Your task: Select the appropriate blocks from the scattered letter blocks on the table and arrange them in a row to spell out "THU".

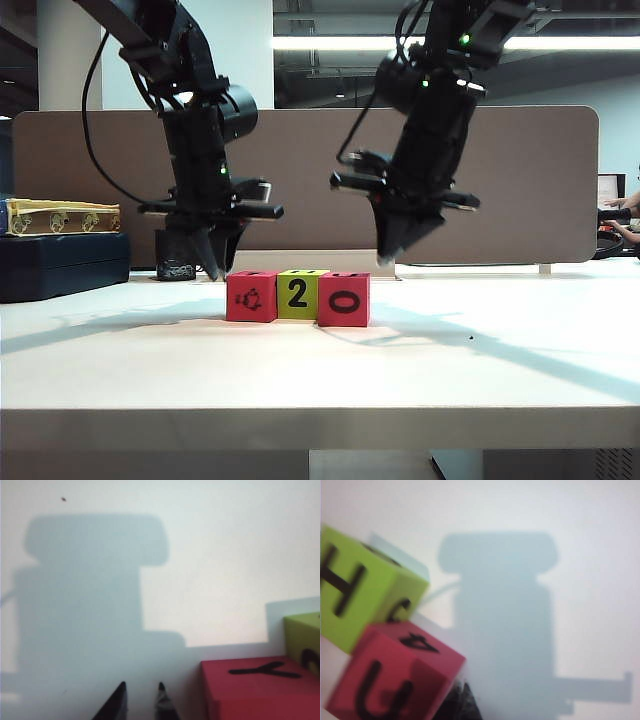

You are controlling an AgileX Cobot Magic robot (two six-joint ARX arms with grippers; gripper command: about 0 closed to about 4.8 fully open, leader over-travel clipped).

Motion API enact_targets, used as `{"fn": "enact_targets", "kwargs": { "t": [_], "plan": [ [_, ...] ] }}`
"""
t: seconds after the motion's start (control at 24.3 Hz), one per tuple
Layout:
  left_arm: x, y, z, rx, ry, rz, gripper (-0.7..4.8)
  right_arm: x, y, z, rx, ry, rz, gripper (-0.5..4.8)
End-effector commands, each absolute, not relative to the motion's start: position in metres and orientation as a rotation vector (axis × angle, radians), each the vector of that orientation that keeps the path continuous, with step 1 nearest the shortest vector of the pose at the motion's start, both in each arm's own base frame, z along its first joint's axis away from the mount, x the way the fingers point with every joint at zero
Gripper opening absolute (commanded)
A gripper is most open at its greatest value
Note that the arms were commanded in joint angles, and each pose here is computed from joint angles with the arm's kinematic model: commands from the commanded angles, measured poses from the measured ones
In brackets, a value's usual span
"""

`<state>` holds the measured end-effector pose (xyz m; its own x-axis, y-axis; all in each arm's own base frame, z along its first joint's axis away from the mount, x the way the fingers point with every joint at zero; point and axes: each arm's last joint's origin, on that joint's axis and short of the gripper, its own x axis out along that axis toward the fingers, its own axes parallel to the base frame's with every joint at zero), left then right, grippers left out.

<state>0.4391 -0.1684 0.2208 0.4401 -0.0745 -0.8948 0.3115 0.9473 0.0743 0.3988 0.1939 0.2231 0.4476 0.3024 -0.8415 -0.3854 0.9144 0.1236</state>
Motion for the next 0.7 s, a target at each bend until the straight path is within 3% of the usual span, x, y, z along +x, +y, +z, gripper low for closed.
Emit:
{"fn": "enact_targets", "kwargs": {
  "t": [0.04,0.21,0.62,0.7],
  "plan": [
    [0.437,-0.168,0.239,0.229,1.026,-0.245,0.68,0.403,0.198,0.236,-0.059,0.945,0.479,-0.05],
    [0.428,-0.164,0.268,0.204,0.968,-0.282,1.32,0.402,0.206,0.241,-0.041,0.918,0.537,-0.05],
    [0.420,-0.166,0.287,0.122,0.936,-0.413,1.28,0.409,0.212,0.248,-0.011,0.794,0.551,-0.05],
    [0.422,-0.168,0.289,0.090,0.908,-0.471,1.00,0.409,0.212,0.248,0.000,0.798,0.547,-0.05]
  ]
}}
